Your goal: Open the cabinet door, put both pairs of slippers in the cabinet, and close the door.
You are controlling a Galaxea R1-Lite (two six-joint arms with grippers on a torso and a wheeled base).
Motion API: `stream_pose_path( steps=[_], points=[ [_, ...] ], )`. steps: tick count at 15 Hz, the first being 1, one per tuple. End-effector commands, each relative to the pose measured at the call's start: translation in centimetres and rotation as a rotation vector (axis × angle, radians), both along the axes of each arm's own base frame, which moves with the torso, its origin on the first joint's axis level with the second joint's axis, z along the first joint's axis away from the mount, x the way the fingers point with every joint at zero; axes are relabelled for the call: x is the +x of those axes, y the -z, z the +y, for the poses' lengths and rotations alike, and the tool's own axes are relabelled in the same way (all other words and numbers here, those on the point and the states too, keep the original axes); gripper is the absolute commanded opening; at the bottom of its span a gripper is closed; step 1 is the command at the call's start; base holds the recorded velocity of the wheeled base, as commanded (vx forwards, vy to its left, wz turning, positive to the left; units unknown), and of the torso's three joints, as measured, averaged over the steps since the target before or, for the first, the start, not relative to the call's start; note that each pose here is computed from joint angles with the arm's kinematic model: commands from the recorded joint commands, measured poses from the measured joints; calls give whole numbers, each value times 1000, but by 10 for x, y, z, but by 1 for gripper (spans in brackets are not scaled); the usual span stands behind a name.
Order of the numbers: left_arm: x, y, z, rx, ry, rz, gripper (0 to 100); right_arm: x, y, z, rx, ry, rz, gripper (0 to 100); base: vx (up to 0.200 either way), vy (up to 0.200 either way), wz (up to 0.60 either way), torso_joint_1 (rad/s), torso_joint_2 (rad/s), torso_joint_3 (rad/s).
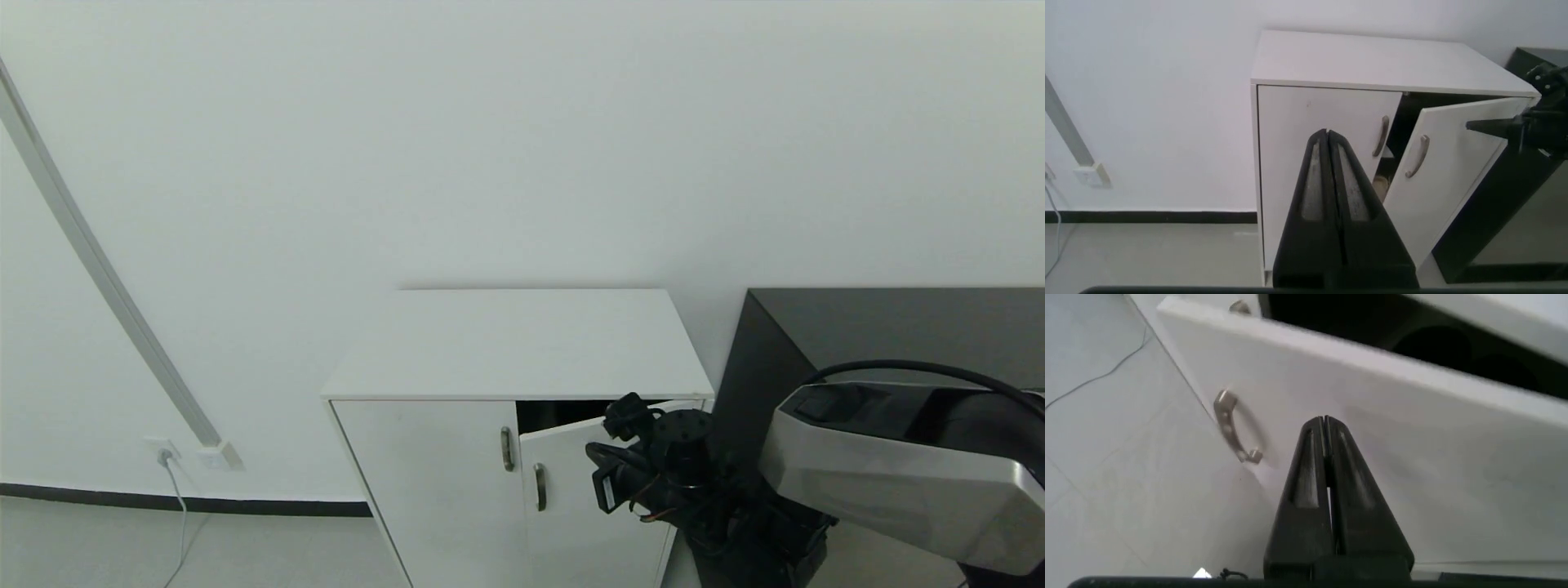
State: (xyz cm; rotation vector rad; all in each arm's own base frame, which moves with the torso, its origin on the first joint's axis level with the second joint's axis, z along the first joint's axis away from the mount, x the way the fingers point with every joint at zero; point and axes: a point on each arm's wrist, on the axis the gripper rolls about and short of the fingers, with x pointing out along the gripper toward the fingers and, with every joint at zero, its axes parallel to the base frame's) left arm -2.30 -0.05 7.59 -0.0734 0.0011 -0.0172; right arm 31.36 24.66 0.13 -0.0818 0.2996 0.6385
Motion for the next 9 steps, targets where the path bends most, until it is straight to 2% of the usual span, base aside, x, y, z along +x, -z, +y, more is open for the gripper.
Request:
stream_pose_path(
  steps=[1,9],
  points=[
    [0,0,0,0,0,1,0,8,1,2,4,9,-6,0,0,0,0,0,0,0],
    [0,0,0,0,0,0,0,37,13,-3,-9,62,9,0,0,0,0,0,0,0]
  ],
)
